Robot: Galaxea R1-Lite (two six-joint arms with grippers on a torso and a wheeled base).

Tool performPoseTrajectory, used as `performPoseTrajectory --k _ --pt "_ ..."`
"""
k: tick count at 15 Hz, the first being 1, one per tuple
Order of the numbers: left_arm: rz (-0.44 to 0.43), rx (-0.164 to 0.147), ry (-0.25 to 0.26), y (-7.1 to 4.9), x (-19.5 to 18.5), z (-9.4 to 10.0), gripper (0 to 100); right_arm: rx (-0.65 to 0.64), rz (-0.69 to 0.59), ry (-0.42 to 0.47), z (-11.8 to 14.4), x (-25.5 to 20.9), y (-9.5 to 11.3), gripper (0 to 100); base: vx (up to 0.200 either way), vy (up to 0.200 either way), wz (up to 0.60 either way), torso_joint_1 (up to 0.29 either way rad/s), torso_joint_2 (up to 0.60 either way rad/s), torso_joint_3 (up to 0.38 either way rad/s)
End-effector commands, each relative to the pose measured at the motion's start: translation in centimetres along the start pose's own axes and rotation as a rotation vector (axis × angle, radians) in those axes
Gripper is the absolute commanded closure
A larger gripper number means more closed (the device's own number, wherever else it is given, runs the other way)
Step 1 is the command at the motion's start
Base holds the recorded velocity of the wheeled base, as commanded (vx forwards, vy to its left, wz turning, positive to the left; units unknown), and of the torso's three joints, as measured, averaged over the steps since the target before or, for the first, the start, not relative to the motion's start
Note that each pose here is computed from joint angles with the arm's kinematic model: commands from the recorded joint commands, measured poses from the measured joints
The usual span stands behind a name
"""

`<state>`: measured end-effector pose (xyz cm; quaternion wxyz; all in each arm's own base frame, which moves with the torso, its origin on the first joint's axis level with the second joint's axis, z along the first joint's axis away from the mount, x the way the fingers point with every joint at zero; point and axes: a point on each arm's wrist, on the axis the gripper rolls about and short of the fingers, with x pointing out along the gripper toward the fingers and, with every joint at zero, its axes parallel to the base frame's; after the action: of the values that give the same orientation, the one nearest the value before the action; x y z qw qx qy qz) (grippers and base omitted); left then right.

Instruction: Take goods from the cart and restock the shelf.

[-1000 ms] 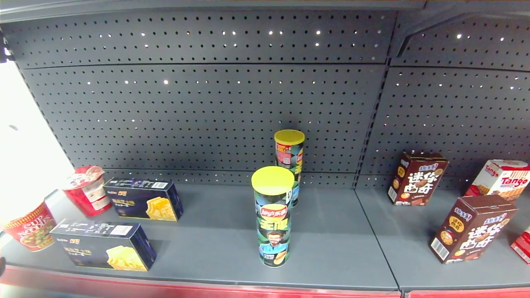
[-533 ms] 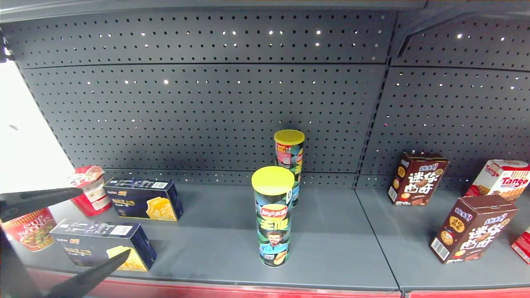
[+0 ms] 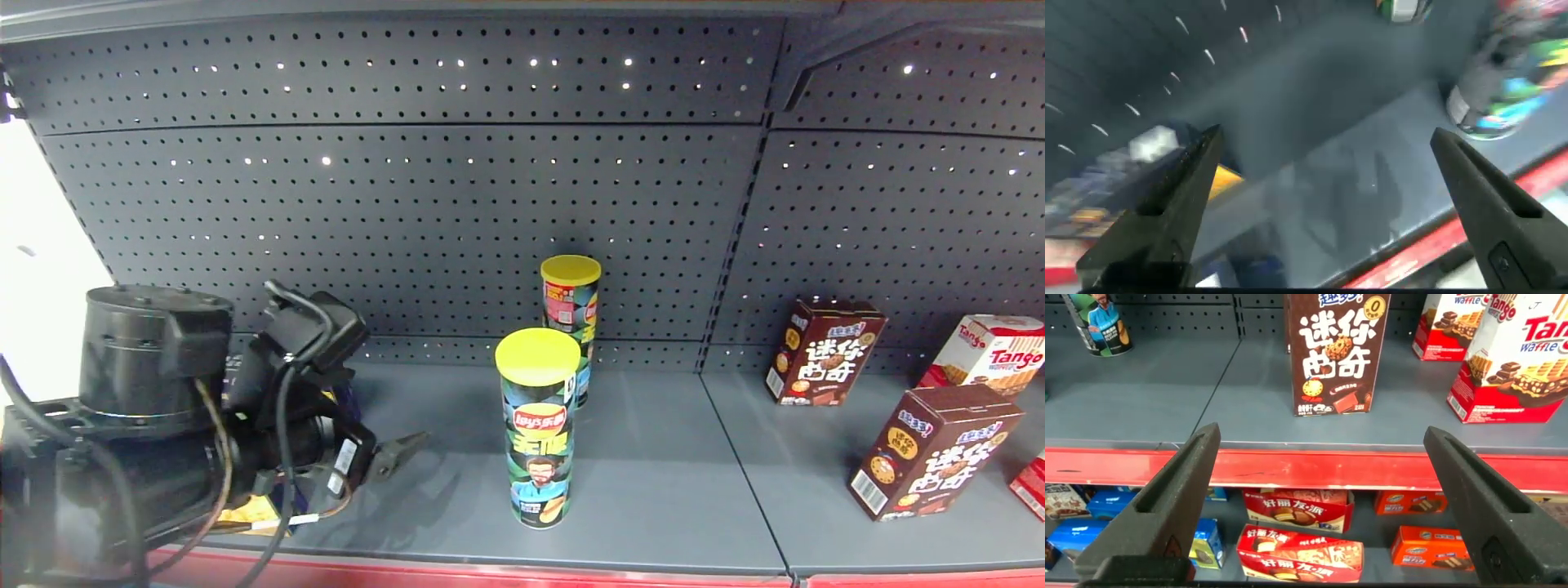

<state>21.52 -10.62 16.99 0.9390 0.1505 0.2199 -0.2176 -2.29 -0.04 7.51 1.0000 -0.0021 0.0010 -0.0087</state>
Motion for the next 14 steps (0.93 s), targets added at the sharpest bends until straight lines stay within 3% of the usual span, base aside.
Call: performPoseTrajectory --k 1,5,9,14 --pt "-0.029 -0.004 0.070 -1.3 4.3 -1.2 0 0.000 0.001 0.001 0.0 0.0 0.0 0 0.000 0.000 0.00 0.000 0.00 0.000" --pt "0.006 -0.006 0.077 -1.6 6.3 -1.4 0 -0.002 -0.001 0.001 0.0 0.0 0.0 0 0.000 0.000 0.00 0.000 0.00 0.000" --pt "0.025 -0.107 0.068 -2.6 7.0 -0.6 0 0.000 0.001 0.001 0.0 0.0 0.0 0 0.000 0.000 0.00 0.000 0.00 0.000" --pt "-0.011 -0.076 0.097 -3.7 6.5 -1.2 0 0.000 0.001 0.001 0.0 0.0 0.0 0 0.000 0.000 0.00 0.000 0.00 0.000"
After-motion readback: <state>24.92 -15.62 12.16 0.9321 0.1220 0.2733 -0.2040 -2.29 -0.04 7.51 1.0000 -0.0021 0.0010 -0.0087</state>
